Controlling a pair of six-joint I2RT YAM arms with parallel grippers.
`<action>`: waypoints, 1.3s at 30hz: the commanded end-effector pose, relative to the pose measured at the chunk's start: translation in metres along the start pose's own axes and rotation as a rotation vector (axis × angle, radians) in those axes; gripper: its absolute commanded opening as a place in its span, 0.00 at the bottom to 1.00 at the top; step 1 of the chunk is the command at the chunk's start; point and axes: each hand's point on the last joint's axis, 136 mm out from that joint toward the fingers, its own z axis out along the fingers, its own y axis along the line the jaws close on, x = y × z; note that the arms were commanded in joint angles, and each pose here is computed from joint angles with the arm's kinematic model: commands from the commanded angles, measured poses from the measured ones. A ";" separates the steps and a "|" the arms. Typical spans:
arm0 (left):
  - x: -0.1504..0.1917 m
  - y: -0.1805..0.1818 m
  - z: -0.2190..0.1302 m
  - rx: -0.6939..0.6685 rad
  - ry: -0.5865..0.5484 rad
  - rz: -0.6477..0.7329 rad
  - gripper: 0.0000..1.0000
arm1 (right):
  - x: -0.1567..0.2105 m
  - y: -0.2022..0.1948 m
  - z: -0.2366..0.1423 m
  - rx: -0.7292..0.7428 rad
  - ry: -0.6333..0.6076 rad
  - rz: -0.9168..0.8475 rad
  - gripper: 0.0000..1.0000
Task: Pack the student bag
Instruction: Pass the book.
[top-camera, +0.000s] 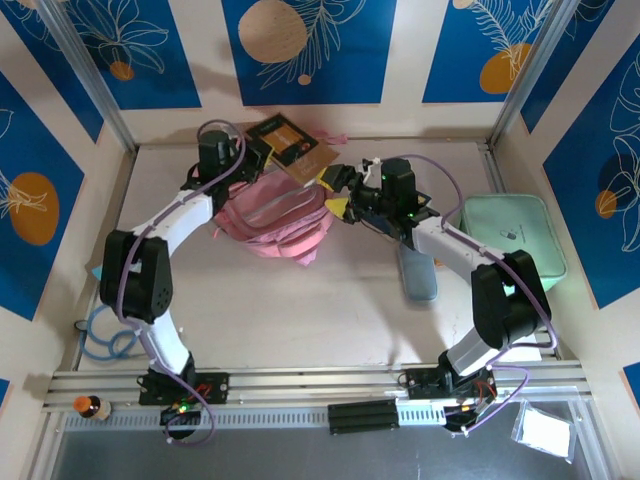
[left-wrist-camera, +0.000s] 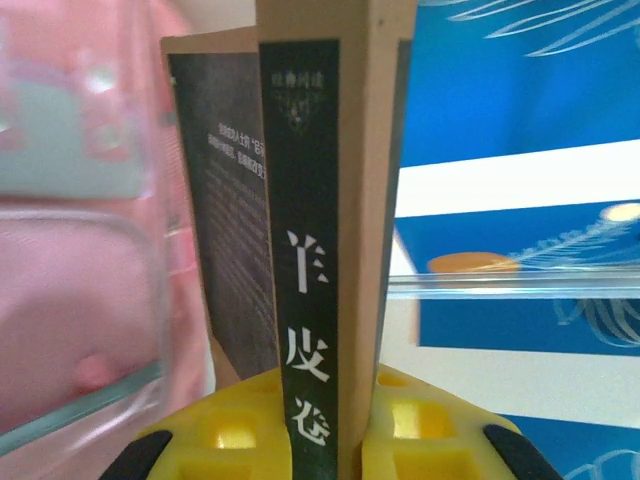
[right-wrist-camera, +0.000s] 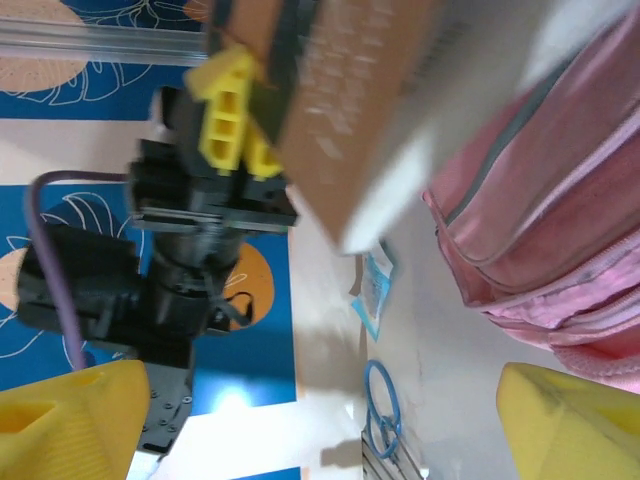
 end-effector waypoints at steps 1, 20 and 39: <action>0.004 0.022 -0.001 -0.024 -0.031 -0.013 0.00 | -0.003 -0.021 0.000 0.036 -0.027 0.044 0.90; 0.052 0.074 -0.022 -0.035 0.027 -0.390 0.00 | -0.001 -0.093 0.059 0.172 0.041 0.239 0.82; 0.074 0.073 -0.038 -0.053 0.070 -0.358 0.00 | -0.034 -0.076 0.071 0.095 0.019 0.188 0.49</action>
